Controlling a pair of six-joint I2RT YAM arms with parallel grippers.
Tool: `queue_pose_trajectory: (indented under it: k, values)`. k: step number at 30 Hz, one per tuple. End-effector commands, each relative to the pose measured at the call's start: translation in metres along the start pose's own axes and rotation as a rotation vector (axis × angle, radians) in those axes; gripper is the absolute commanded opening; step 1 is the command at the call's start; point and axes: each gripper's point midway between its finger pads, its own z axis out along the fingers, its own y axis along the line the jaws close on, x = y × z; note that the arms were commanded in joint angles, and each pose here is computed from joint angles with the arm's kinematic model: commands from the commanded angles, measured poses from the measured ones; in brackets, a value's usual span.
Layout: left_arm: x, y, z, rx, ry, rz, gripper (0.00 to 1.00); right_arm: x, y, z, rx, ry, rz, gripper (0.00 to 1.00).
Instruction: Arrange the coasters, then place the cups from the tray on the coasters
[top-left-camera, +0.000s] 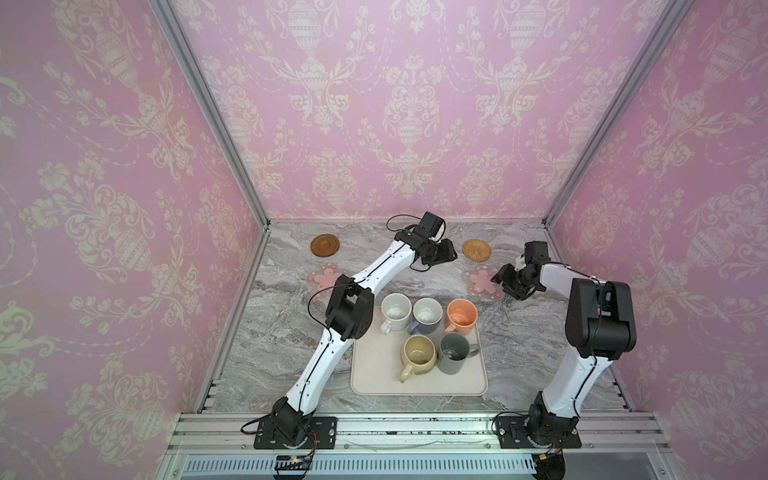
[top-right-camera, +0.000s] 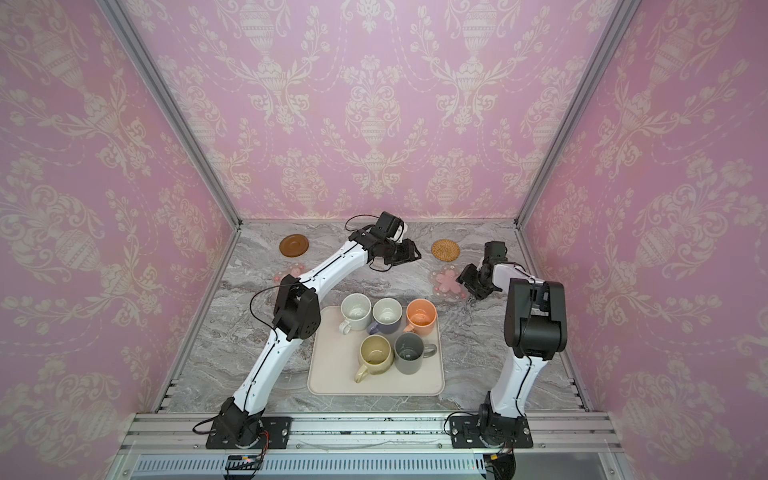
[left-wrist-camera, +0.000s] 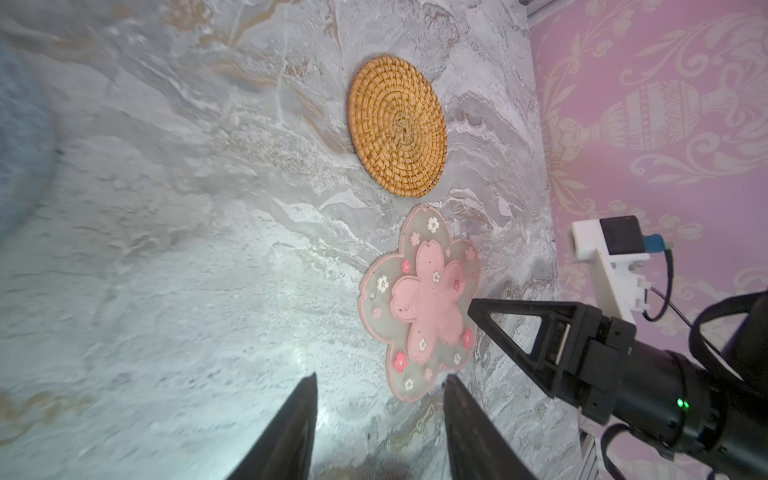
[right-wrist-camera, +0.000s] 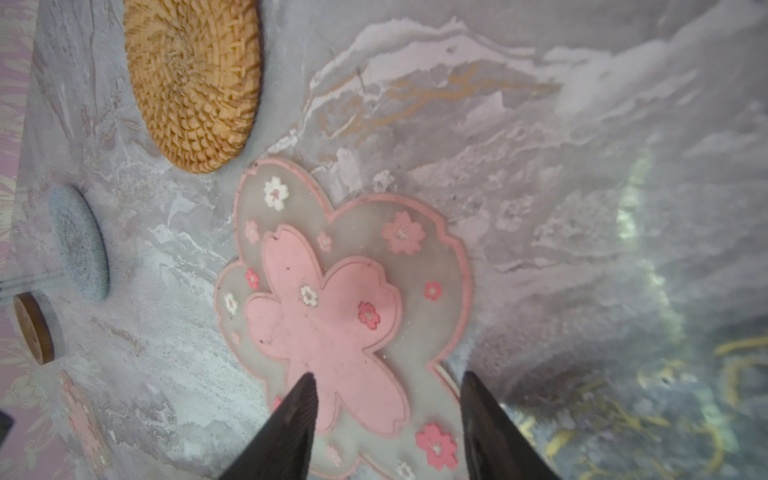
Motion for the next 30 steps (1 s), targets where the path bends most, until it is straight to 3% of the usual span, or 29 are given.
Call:
queue_pose_trajectory:
  k: [1,6,12,17,30]
  values:
    - [-0.004,0.018,-0.040,-0.120,-0.002,0.078,0.51,-0.006,0.007,0.001,-0.037,-0.003,0.007,0.57]
    - [-0.014,0.060,-0.078,-0.213,-0.052,0.045,0.51,-0.007,0.010,0.003,-0.064,-0.007,0.027,0.57]
    - [-0.016,0.118,-0.123,-0.211,-0.156,-0.116,0.50,-0.007,0.013,0.003,-0.068,-0.007,0.028,0.56]
    - [-0.012,0.162,-0.157,-0.279,-0.194,-0.173,0.49,-0.009,0.019,0.001,-0.071,-0.015,0.019,0.56]
    - [-0.023,0.225,-0.205,-0.392,-0.232,-0.245,0.47,-0.008,0.036,-0.044,-0.058,-0.085,-0.081,0.56]
